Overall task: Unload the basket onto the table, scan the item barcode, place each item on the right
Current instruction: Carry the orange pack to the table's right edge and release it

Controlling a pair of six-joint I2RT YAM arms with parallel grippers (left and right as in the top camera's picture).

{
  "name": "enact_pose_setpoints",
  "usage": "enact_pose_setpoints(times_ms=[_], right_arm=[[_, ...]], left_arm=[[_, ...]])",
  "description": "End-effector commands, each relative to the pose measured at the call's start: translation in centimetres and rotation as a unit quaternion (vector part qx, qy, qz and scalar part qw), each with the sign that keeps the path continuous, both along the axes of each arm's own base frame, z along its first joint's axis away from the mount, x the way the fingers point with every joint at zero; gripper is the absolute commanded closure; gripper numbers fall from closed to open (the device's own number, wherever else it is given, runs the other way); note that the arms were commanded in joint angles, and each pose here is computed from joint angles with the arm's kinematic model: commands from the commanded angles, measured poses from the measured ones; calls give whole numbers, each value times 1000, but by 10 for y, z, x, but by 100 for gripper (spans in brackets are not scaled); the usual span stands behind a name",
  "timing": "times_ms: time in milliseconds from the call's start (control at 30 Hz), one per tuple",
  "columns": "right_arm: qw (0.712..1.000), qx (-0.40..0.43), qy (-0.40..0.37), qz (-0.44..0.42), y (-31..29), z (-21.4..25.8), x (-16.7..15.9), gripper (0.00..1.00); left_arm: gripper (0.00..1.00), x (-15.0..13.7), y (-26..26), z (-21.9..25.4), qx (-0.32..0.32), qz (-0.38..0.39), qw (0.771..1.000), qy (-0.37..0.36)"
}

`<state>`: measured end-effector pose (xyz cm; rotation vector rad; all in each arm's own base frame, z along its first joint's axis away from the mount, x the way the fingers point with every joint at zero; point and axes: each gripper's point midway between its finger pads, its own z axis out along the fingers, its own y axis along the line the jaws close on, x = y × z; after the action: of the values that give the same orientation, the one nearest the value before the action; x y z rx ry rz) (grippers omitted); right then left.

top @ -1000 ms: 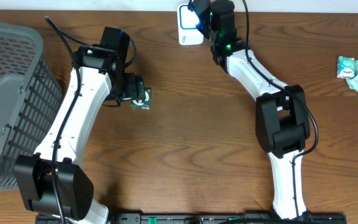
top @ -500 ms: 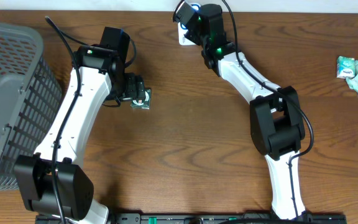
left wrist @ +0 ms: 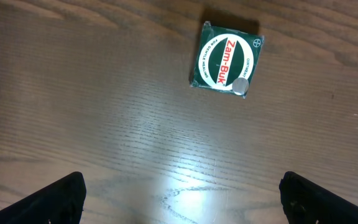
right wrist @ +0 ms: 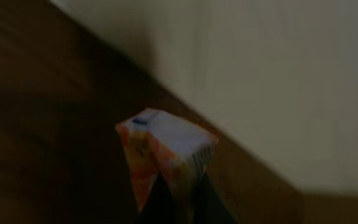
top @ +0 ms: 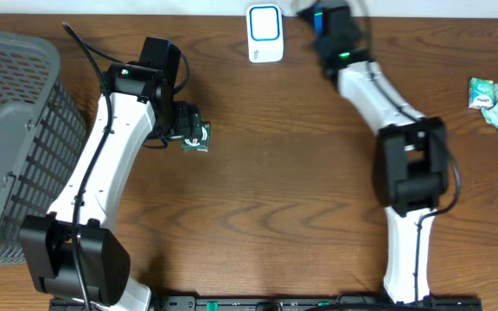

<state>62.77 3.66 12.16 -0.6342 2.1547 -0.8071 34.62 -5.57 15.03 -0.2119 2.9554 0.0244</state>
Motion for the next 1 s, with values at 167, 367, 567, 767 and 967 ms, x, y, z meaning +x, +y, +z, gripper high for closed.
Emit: enact_pose_setpoints(times_ms=[167,367,567,767,967], right_arm=[[967,16,28,-252,-175,5,-58,78],[936,58,50,-345,-219,-13,-97,22],[939,217,121,-235,-138,-44,-85,1],[852,473,224,-1,30,-38,-86,1],[714,608,292,191,157,12,-122,1]], left_arm=[[2,2,3,5,4,1,1000,-7],[2,2,3,5,4,1,1000,-7],[2,2,3,5,4,1,1000,-7],[2,2,3,5,4,1,1000,-7],[2,2,3,5,4,1,1000,-7]])
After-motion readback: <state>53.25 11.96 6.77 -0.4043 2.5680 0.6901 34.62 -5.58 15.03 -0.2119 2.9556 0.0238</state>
